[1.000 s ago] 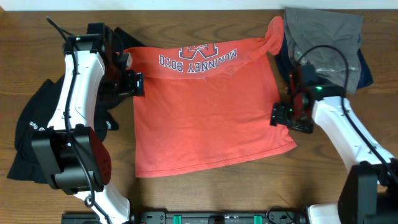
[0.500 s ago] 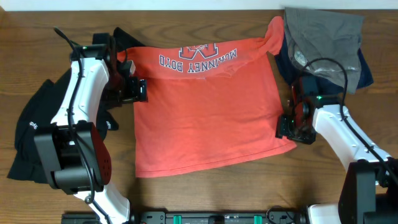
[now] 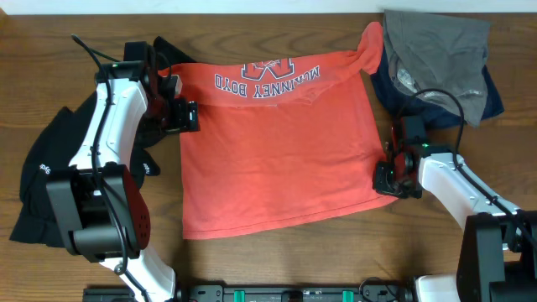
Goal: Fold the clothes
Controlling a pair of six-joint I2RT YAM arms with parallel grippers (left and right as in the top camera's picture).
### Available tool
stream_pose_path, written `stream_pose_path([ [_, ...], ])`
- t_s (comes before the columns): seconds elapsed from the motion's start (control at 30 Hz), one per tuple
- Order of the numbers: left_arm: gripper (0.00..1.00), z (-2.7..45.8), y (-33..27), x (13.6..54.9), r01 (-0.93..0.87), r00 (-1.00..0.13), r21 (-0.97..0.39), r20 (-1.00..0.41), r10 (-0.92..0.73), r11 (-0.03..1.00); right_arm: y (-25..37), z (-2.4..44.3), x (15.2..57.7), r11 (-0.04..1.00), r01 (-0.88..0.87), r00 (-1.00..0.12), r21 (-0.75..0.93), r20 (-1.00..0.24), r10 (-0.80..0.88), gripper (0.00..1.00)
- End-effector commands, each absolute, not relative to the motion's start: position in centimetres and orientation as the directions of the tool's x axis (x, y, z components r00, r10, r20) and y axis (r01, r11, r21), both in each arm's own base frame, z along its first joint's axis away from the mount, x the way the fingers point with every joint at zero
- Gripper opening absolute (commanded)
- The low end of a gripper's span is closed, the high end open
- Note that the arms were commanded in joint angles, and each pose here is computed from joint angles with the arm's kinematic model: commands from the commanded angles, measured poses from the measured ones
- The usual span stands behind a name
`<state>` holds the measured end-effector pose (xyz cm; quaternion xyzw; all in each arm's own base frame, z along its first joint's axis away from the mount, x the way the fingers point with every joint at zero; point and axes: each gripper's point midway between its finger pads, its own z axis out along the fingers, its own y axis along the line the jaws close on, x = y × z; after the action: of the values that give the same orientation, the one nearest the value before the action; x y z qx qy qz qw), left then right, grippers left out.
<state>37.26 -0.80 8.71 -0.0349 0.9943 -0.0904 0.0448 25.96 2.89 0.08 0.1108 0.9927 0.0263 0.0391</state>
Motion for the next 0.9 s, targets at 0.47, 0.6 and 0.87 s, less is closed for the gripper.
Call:
stream_pose_path([
  [0.47, 0.88, 8.7, -0.9, 37.4, -0.066, -0.992, -0.195, -0.089, -0.084, 0.979, 2.6, 0.3, 24.8, 0.979, 0.203, -0.979, -0.007, -0.034, 0.203, 0.40],
  [0.6, 0.88, 8.7, -0.9, 37.4, -0.065, -0.992, -0.195, -0.090, -0.084, 0.979, 2.0, 0.1, 23.8, 0.977, 0.209, -0.978, -0.045, -0.007, 0.209, 0.46],
  [0.87, 0.88, 8.7, -0.9, 37.5, -0.065, -0.992, -0.195, -0.092, -0.084, 0.979, 3.6, -0.3, 23.9, 0.982, 0.188, -0.982, 0.021, -0.010, 0.188, 0.27],
])
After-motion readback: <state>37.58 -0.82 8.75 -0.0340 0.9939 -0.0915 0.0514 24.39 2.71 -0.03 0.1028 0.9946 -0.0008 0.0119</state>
